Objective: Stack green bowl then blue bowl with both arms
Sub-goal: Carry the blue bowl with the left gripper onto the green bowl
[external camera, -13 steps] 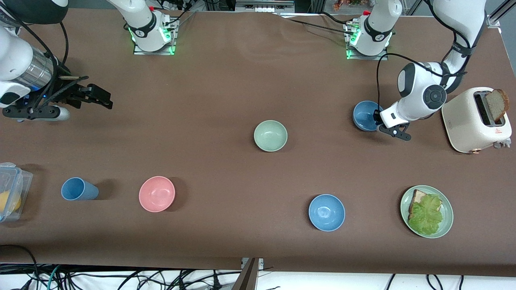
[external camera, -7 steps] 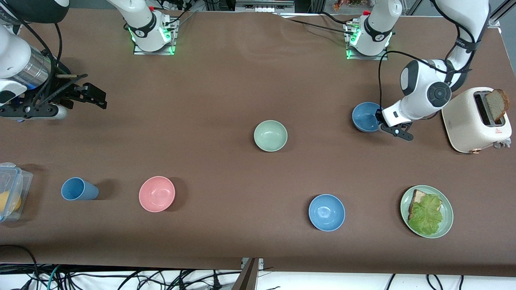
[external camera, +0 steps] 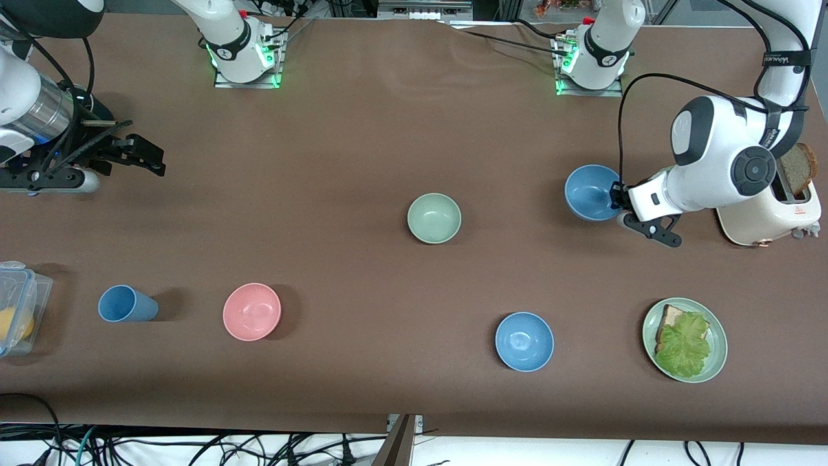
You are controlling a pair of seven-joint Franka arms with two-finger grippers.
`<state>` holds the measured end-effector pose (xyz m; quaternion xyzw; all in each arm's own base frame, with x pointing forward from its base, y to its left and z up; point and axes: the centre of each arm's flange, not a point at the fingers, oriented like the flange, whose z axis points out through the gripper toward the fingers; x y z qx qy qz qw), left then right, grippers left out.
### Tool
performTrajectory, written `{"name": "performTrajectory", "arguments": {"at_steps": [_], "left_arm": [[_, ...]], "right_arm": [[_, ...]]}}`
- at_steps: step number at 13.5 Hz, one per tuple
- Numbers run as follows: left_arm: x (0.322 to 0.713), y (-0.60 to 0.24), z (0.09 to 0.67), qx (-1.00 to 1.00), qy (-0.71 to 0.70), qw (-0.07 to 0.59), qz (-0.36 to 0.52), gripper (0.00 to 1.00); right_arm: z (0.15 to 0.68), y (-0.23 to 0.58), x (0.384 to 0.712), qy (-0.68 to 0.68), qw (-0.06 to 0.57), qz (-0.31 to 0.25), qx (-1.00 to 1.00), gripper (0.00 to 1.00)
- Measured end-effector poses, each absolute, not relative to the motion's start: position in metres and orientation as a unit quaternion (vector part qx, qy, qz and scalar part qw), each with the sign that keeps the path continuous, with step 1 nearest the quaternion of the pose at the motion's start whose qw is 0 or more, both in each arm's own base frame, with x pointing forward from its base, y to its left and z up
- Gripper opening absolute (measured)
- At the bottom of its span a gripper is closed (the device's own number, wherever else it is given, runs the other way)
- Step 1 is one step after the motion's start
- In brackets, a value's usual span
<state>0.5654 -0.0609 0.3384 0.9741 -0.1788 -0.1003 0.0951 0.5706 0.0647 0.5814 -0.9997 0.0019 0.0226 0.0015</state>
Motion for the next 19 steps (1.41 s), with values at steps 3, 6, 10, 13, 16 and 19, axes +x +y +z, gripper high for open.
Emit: {"name": "performTrajectory", "arguments": {"at_steps": [3, 6, 10, 13, 16, 19], "left_arm": [[0.586, -0.134, 0.338, 0.978, -0.140, 0.119, -0.101, 0.06], [0.584, -0.235, 0.332, 0.983, -0.100, 0.105, -0.114, 0.06], [0.578, -0.319, 0.304, 0.982, -0.093, 0.098, -0.130, 0.06], [0.583, -0.342, 0.268, 0.982, -0.099, 0.100, -0.124, 0.06], [0.574, -0.371, 0.247, 0.982, -0.114, 0.102, -0.110, 0.06], [0.563, -0.389, 0.243, 0.981, -0.126, 0.100, -0.111, 0.06]], "right_arm": [[0.581, 0.065, 0.571, 0.001, -0.001, 0.022, -1.000, 0.99], [0.581, 0.065, 0.571, 0.002, -0.001, 0.023, -1.000, 0.99], [0.581, 0.065, 0.571, 0.002, -0.001, 0.022, -1.000, 0.99], [0.581, 0.065, 0.571, 0.001, -0.001, 0.023, -1.000, 0.99], [0.581, 0.067, 0.571, 0.000, -0.001, 0.023, -1.000, 0.99], [0.581, 0.069, 0.571, -0.001, 0.000, 0.022, -1.000, 0.99]]}}
